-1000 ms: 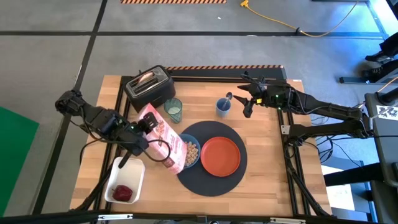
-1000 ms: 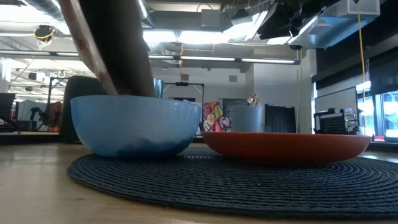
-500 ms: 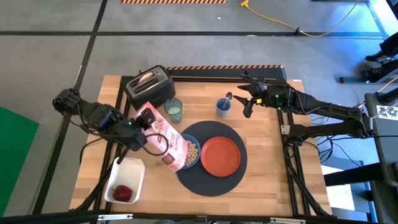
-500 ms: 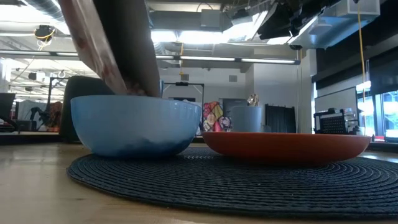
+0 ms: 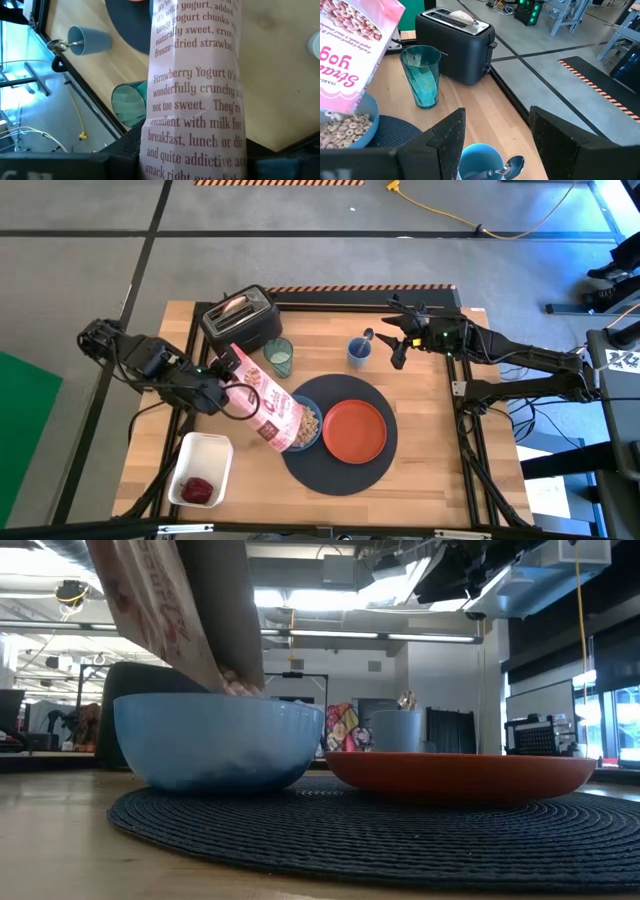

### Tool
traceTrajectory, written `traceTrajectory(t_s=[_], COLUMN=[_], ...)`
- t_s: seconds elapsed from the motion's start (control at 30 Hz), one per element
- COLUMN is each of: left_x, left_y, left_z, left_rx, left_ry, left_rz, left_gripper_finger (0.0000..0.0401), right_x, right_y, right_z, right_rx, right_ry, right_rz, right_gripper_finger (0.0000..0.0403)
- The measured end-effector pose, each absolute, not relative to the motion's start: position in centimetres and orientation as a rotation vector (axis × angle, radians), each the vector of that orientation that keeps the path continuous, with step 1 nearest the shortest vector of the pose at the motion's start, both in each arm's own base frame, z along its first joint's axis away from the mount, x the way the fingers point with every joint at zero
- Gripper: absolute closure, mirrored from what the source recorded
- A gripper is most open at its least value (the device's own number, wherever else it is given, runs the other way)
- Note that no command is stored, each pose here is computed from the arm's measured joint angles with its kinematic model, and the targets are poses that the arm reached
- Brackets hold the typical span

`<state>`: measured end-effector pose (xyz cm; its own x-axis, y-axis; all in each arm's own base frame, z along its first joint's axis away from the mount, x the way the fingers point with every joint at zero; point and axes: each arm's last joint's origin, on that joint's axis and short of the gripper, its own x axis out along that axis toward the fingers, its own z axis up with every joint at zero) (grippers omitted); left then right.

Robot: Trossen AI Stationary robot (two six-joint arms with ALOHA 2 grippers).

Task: Arrange a breakfast setting
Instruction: Pour cereals from the pink cereal box into the blue bowl

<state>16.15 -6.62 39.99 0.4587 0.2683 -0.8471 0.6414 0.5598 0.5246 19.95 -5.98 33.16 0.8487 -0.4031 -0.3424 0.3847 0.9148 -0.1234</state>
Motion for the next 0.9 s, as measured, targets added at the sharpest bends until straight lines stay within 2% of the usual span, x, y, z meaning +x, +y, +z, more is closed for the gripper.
traceTrajectory(t_s=[0.9], left_x=[14.0], left_y=[-5.7], left_z=[41.1], left_rx=[0.739], left_ry=[1.046], left_rz=[-0.161], left_gripper_finger=[0.0262], right_x=[19.8], right_y=[-5.9], right_z=[32.7], right_rx=[-0.009], right_ry=[0.411], right_rz=[-0.42], right_gripper_finger=[0.0191])
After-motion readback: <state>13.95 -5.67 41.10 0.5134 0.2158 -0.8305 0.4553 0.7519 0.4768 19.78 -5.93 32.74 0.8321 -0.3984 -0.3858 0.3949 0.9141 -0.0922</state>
